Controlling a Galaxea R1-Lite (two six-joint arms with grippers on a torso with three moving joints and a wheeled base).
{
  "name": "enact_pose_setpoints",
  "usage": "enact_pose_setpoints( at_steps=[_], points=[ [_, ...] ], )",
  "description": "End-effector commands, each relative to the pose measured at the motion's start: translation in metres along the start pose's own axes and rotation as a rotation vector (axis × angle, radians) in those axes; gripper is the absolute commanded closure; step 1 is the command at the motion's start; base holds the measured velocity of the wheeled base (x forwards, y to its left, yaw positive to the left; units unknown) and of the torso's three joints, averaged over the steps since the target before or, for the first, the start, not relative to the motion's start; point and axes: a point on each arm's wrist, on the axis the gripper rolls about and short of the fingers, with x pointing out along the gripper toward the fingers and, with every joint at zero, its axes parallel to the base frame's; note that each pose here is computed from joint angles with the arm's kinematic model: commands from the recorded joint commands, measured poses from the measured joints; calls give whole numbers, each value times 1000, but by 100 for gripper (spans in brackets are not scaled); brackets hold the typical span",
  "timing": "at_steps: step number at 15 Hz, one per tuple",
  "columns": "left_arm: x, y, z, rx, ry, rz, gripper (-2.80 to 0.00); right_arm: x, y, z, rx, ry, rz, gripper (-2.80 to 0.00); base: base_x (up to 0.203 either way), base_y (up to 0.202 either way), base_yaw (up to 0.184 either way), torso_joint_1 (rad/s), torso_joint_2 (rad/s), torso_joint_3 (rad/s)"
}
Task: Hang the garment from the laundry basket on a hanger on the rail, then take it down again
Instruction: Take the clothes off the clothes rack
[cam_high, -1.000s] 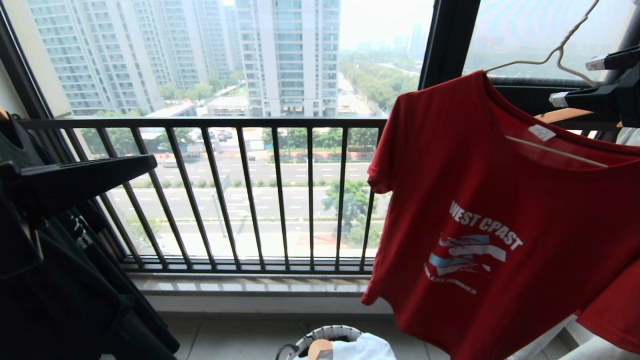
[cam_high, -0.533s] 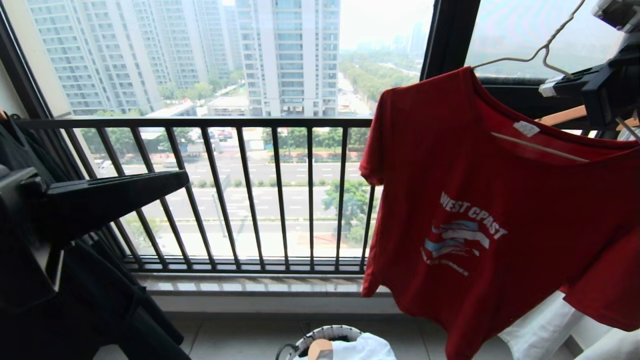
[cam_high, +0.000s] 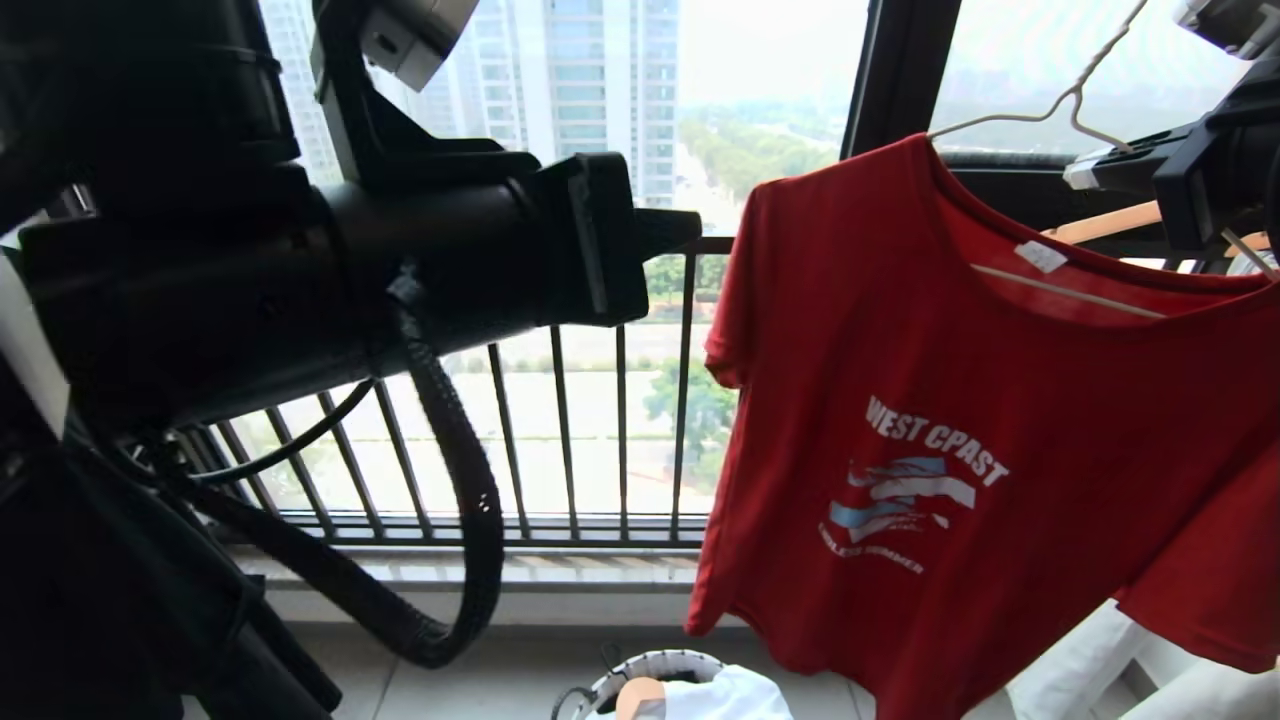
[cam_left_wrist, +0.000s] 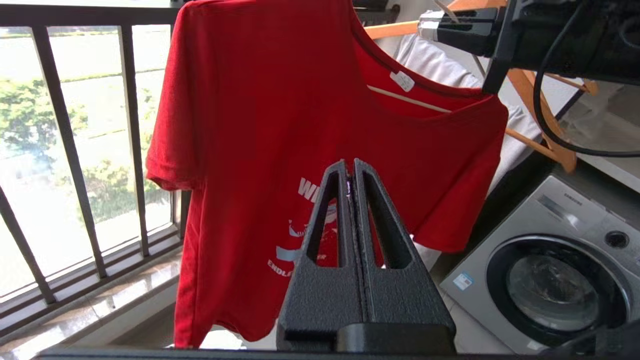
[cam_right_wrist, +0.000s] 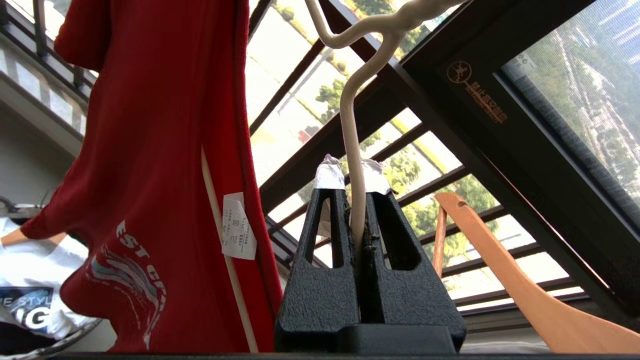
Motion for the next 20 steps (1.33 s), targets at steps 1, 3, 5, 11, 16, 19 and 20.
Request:
enact_pose_setpoints(
  at_steps=[1,3,5,11,16,19,20],
  points=[
    [64,-12,-10,-2,40,65,0,-5,-1,3,-7,-13,-7,0,0,0,0,0,0,0],
    [86,-23,1,1,53,25,0,-7,0,6,-10,-25,-6,0,0,0,0,0,0,0],
    [113,-27,-2,12,107,10,0,-9,4,11,-14,-45,9,0,0,0,0,0,0,0],
    [145,-16,-32,76,193,-41,0,-17,14,22,18,-91,44,0,0,0,0,0,0,0],
    [131,-23,-7,67,81,-57,0,-17,23,26,38,-105,83,0,0,0,0,0,0,0],
    [122,-26,3,60,56,-64,0,-17,26,27,38,-112,96,0,0,0,0,0,0,0],
    [119,-27,7,48,49,-66,0,-16,28,28,38,-116,102,0,0,0,0,0,0,0]
  ],
)
